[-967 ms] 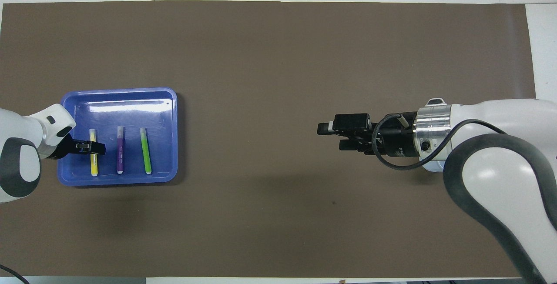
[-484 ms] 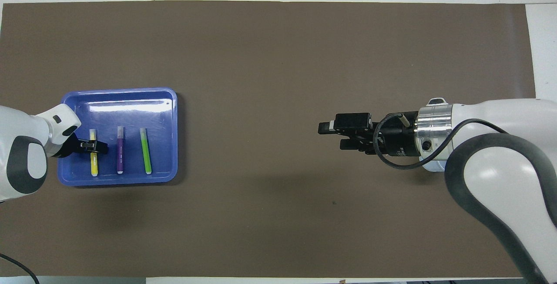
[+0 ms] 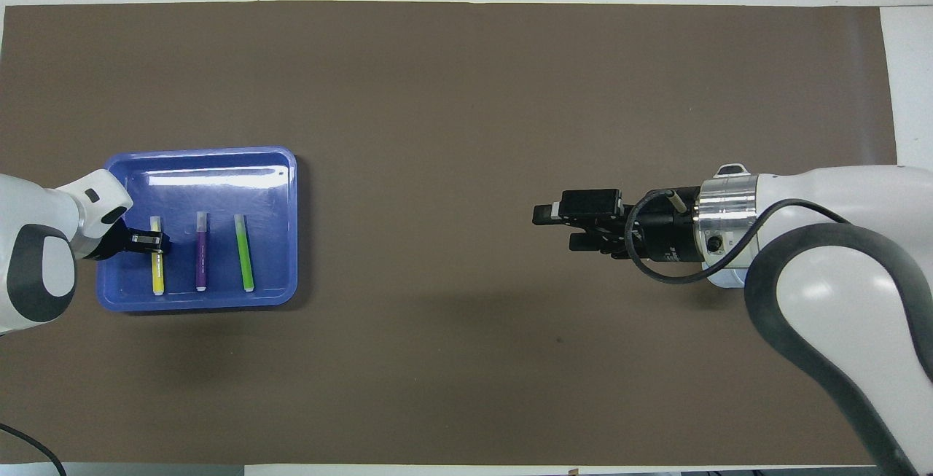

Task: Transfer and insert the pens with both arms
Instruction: 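Lower the left gripper onto the yellow pen in the blue tray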

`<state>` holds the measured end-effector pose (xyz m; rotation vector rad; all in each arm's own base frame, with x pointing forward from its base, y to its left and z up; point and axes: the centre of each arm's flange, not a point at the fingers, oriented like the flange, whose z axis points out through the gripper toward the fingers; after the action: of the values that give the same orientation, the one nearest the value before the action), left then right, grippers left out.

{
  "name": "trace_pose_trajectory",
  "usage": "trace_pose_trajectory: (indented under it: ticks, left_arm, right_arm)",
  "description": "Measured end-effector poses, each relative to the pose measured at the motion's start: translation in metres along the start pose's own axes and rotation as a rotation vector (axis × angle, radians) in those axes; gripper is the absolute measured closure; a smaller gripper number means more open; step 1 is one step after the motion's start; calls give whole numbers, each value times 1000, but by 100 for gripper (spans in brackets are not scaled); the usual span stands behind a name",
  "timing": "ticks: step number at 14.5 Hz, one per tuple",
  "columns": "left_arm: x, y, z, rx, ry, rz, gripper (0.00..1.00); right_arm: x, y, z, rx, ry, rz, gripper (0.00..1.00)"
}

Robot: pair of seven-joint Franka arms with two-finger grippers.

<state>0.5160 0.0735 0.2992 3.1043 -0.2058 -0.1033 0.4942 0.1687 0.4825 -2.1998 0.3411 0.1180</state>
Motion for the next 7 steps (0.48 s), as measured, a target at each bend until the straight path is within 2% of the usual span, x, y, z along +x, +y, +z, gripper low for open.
trace_pose_trajectory:
  ticks: [1, 3, 4, 5, 7]
  left_arm:
    - [0, 0, 0, 0, 0, 0, 61]
    - [1, -1, -1, 1, 3, 1, 77]
    - [1, -1, -1, 1, 2, 1, 77]
    - [1, -1, -1, 2, 3, 1, 83]
    - [1, 0, -1, 2, 3, 2, 83]
  right_arm:
    - [0, 0, 0, 0, 0, 0, 0]
    - [0, 0, 0, 0, 0, 0, 0]
    - [0, 0, 0, 0, 0, 0, 0]
    - [0, 0, 0, 0, 0, 0, 0]
    - [0, 0, 0, 0, 0, 0, 0]
